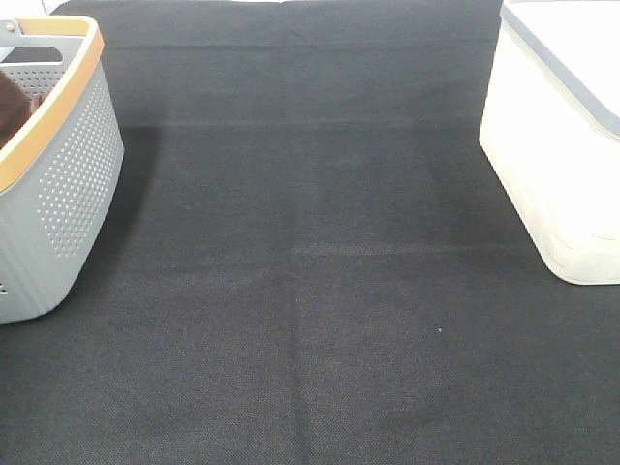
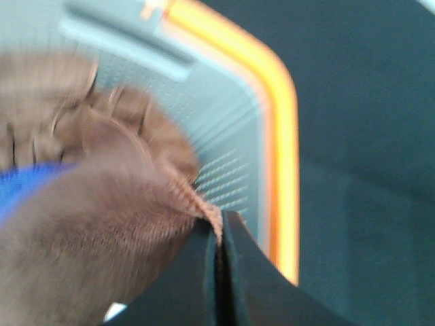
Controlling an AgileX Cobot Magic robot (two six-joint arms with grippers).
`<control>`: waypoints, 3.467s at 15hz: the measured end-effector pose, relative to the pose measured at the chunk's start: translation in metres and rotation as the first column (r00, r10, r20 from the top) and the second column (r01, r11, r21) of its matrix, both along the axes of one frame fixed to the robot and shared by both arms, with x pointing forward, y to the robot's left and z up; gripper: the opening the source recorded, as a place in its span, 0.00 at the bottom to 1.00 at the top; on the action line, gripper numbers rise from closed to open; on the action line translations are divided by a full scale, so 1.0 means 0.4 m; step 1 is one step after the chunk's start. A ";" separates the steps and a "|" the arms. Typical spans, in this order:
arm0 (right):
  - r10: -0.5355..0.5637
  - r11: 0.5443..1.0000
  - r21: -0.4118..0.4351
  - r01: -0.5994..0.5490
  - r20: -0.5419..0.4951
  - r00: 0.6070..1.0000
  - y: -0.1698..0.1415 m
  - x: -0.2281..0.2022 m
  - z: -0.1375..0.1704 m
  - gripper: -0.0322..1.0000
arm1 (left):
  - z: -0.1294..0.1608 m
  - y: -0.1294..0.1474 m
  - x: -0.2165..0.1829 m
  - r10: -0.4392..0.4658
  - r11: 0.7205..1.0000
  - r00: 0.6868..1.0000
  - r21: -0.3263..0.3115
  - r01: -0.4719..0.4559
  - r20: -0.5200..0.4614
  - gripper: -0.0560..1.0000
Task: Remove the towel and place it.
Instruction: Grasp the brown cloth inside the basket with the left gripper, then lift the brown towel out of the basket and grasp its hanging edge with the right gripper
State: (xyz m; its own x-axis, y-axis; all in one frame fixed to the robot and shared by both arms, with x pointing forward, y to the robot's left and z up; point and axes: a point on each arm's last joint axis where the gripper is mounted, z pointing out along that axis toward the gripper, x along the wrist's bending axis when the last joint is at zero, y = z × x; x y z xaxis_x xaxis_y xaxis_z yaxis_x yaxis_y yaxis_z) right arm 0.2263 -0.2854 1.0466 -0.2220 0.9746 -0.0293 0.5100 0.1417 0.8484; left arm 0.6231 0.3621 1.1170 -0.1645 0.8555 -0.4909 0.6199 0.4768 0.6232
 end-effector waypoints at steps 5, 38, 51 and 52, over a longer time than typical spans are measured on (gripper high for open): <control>0.000 1.000 0.000 0.000 0.000 1.000 0.000 0.000 0.000 0.67 | 0.228 -0.041 -0.135 -0.010 1.000 0.946 0.031 0.000 0.325 0.05; 0.654 0.754 -0.234 -0.614 0.175 0.736 0.352 0.502 0.080 0.52 | 0.339 -0.583 -0.242 -0.400 0.799 0.588 -0.047 0.600 0.703 0.05; 0.404 0.905 -0.266 -0.332 0.289 0.868 0.458 0.600 -0.038 0.52 | 0.340 -0.615 -0.263 -0.428 0.756 0.561 -0.060 0.652 0.709 0.05; 0.401 0.908 -0.254 -0.334 0.293 0.868 0.459 0.599 -0.037 0.52 | 0.340 -0.615 -0.263 -0.428 0.755 0.560 -0.059 0.652 0.709 0.05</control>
State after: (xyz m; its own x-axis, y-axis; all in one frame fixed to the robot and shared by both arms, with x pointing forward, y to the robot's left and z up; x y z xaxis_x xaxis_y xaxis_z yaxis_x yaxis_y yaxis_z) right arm 0.4660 -0.1019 1.0317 -0.5072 0.7921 -0.3396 0.0832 0.4372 0.8955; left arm 0.5178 0.1160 1.2530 0.7165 0.4733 -0.5125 0.3406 0.4038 0.8491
